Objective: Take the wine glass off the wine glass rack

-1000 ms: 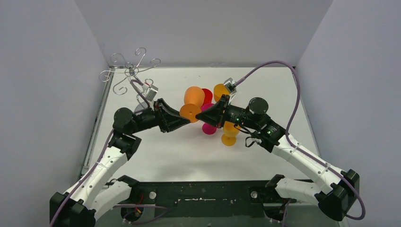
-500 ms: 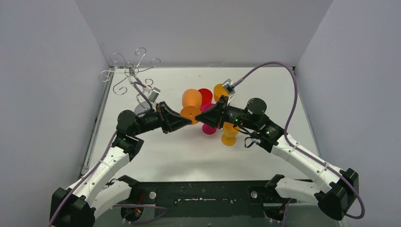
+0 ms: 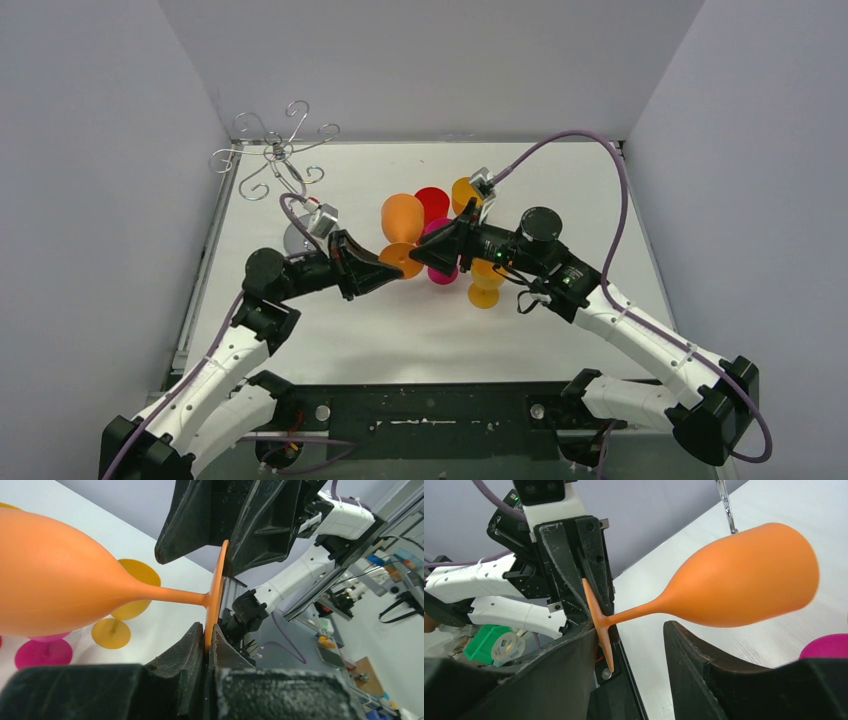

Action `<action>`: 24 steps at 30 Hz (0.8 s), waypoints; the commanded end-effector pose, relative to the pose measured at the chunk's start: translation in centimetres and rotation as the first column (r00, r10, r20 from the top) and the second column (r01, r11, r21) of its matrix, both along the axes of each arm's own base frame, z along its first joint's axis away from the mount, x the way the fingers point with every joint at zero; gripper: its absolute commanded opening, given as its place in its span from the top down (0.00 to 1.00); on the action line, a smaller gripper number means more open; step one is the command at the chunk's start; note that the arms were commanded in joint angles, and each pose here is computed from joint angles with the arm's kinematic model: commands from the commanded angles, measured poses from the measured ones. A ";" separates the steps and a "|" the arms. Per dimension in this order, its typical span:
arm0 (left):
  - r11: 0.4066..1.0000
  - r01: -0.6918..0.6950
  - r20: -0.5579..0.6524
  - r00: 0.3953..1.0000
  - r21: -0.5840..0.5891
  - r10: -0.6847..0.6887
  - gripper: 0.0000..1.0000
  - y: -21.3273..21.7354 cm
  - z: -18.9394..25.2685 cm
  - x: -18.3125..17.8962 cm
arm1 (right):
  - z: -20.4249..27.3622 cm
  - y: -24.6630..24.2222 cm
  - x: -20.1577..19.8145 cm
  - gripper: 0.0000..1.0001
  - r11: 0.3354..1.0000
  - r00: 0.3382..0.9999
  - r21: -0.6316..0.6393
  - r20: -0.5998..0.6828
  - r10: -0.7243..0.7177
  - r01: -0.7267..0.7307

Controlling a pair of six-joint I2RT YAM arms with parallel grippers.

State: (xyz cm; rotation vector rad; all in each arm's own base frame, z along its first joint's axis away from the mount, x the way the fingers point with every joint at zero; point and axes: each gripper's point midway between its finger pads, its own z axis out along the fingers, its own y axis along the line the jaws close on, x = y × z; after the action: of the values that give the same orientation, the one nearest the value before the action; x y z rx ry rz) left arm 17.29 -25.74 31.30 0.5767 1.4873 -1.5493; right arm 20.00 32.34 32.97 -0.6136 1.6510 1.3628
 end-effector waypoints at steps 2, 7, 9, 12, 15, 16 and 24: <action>0.999 -0.035 0.148 0.989 0.036 0.030 1.00 0.6 -0.5 -0.6 | 4.7 -1.1 0.6 0.47 0.997 0.989 0.053 0.129 -0.071 0.065; 0.994 0.111 0.369 0.924 0.002 -0.104 1.00 1.0 -0.6 -4.5 | 4.8 -2.5 2.1 0.40 0.987 0.980 0.029 0.115 -0.162 0.160; 0.993 0.121 0.417 0.902 -0.005 -0.108 1.00 1.3 -1.0 -5.2 | 4.7 -3.2 3.1 0.40 0.980 0.976 0.026 0.093 -0.197 0.195; 0.994 0.112 0.437 0.893 0.009 -0.105 1.00 1.5 -1.9 -5.5 | 4.3 -4.1 4.1 0.38 0.979 0.978 0.027 0.039 -0.203 0.202; 0.991 0.133 0.457 0.880 0.020 -0.128 1.00 1.7 -2.5 -6.1 | 3.7 -4.6 4.8 0.38 0.987 0.987 0.011 -0.013 -0.160 0.160; 0.990 0.141 0.465 0.875 0.022 -0.135 1.00 1.7 -2.6 -6.3 | 3.4 -4.4 4.6 0.37 0.994 0.993 0.008 -0.039 -0.109 0.110; 0.977 0.212 0.499 0.845 0.020 -0.193 1.00 1.8 -3.2 -7.7 | 2.4 -4.2 4.3 0.37 0.995 0.977 0.041 -0.188 0.099 -0.093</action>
State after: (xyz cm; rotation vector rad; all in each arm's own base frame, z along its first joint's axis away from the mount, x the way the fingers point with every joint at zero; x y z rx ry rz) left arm 10.86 -24.10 26.84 0.9692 1.1576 -1.4467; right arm 26.55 27.34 33.08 -0.4356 1.8129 1.3711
